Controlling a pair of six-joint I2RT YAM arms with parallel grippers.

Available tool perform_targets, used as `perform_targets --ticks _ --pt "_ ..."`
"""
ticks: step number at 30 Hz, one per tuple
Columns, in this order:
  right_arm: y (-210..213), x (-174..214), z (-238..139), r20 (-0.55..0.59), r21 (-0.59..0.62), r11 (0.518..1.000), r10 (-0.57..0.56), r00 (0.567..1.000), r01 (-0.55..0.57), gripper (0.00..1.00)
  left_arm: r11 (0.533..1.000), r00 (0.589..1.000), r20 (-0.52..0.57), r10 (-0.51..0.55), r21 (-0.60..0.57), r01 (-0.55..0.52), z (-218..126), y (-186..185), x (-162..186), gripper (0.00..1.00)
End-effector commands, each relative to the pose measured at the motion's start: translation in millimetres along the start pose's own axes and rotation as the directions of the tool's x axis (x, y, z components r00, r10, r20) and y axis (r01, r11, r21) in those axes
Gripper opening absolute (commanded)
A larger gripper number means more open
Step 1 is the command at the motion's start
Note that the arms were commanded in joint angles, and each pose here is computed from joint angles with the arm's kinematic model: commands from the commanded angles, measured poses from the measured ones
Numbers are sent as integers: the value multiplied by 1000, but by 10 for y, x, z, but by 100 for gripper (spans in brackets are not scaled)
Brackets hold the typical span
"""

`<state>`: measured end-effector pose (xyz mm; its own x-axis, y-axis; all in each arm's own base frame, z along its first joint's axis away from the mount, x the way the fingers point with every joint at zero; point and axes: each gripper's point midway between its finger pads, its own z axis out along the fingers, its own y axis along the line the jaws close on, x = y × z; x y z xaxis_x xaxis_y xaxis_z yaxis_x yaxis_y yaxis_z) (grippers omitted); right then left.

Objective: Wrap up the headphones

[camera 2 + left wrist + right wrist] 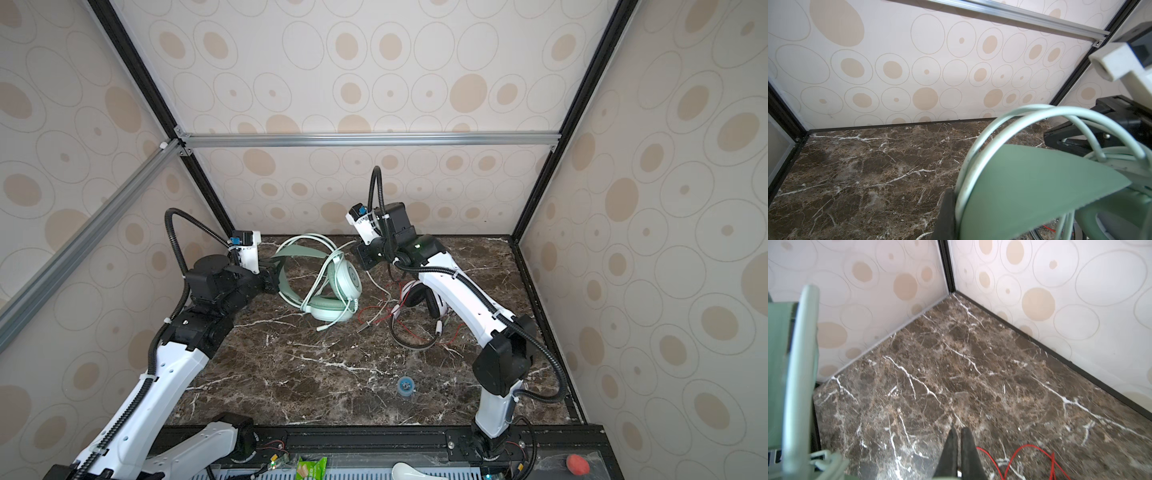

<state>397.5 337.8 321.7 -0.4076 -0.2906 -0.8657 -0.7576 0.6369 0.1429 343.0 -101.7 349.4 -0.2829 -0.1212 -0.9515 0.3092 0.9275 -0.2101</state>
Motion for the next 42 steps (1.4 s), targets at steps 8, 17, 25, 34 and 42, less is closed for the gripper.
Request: perform_targets --ticks 8,17,25,34,42 --pt "88 -263 -70 213 -122 992 68 975 -42 24 988 973 209 -92 143 63 -294 -359 -908 0" --pt "163 -177 55 249 -222 968 168 954 -113 31 983 966 231 -119 165 82 -358 -409 -1056 0" --pt "169 64 267 214 -286 938 264 941 -198 32 979 950 269 -156 168 113 -425 -421 -1251 0" --pt "230 342 425 155 -354 903 313 937 -243 47 976 940 294 -175 180 125 -473 -445 -1381 0" --pt "226 738 484 87 -335 901 319 944 -274 51 972 932 309 -189 191 133 -499 -465 -1467 0"
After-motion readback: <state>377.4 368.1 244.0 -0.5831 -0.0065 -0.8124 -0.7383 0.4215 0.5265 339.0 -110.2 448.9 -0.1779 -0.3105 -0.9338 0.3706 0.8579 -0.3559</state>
